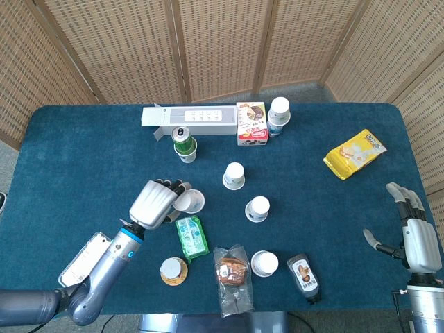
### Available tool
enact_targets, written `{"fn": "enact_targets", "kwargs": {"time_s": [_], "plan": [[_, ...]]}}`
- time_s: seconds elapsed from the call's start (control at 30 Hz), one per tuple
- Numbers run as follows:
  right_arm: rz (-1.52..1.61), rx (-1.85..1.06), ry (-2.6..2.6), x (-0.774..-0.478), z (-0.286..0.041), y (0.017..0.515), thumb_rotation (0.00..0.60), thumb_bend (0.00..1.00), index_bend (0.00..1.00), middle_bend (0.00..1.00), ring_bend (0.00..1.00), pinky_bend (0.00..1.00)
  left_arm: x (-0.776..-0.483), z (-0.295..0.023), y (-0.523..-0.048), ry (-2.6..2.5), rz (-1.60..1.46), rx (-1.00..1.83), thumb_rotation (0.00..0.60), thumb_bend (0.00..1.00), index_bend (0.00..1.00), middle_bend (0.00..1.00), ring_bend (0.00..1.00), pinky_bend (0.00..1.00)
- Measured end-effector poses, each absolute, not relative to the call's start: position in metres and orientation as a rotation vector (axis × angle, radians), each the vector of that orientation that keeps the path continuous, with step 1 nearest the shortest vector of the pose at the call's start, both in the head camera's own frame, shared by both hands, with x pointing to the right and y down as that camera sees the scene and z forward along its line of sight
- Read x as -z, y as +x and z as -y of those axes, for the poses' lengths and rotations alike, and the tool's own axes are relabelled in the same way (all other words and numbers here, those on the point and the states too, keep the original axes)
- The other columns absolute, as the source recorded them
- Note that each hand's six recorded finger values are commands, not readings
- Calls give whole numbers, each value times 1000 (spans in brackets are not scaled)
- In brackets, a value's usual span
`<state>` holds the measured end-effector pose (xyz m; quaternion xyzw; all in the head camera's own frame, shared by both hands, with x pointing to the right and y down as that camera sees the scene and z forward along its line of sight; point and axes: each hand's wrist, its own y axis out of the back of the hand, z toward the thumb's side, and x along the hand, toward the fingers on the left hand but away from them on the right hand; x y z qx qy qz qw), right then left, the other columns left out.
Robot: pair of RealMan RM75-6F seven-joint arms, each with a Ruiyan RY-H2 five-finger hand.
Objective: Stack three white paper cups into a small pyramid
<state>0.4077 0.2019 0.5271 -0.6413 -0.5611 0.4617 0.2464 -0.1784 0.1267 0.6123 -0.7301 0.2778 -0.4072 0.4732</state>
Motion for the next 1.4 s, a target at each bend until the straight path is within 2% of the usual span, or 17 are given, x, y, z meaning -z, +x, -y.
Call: {"fn": "enact_targets", "kwargs": {"time_s": [0.3,0.77,1.4], "plan": [[1528,-1259,-1754,-527,-202,408,600,277,80,0,0,0,-621,-121,-146,-1873,-785,1040,600,344,326,571,572,685],[1542,-1263,-1755,-528,-201,411,600,276,80,0,0,0,-631,-120,-102,-1894,-759,1075,600,344,316,565,569,682],[1576,-1275,-1778,-533,-199,417,600,278,90,0,0,0,-665,-123,-50,-1932,-754,1151,600,344,314,557,559,671]]}}
